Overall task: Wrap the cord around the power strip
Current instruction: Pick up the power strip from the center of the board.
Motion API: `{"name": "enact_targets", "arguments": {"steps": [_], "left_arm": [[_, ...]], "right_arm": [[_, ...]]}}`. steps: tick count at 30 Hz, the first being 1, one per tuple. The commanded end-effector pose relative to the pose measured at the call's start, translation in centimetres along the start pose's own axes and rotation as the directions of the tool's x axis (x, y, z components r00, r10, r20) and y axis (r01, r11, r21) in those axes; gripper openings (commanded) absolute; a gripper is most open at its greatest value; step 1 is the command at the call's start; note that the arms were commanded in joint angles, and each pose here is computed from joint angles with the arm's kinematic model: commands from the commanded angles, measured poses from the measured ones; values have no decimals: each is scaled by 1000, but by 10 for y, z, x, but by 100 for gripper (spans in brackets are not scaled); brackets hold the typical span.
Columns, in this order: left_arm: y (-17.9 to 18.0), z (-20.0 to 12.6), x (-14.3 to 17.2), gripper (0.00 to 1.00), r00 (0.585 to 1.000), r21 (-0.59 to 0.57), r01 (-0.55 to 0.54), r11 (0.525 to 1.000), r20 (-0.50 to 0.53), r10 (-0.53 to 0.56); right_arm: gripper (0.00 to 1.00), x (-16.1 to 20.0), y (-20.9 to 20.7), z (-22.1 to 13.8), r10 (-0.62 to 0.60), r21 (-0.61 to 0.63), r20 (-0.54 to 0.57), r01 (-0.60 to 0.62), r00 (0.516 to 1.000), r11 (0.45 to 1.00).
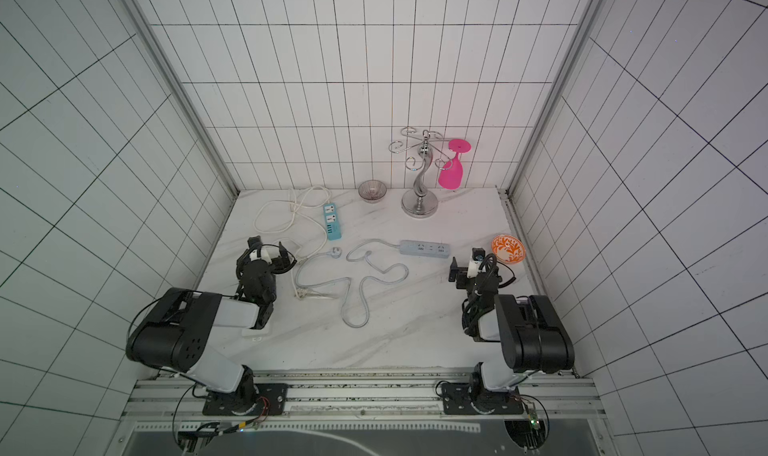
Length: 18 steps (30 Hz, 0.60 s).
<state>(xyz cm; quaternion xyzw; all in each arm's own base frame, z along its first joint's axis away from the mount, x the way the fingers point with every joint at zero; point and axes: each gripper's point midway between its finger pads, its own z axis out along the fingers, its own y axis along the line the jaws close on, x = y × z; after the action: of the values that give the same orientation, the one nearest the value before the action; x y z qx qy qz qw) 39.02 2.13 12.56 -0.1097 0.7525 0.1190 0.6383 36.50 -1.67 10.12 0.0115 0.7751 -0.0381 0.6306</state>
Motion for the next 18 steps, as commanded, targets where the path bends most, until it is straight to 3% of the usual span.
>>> {"name": "enact_targets", "arguments": {"steps": [1, 18], "left_arm": [[-1, 0, -5, 98, 1000, 1, 10, 1000, 22, -10], [-1, 0, -6, 98, 1000, 1, 11, 1000, 22, -11]], "right_arm": [[99, -32, -4, 11, 11, 8, 90, -12, 996, 1000], [99, -31, -9, 12, 24, 31, 87, -27, 996, 999]]}}
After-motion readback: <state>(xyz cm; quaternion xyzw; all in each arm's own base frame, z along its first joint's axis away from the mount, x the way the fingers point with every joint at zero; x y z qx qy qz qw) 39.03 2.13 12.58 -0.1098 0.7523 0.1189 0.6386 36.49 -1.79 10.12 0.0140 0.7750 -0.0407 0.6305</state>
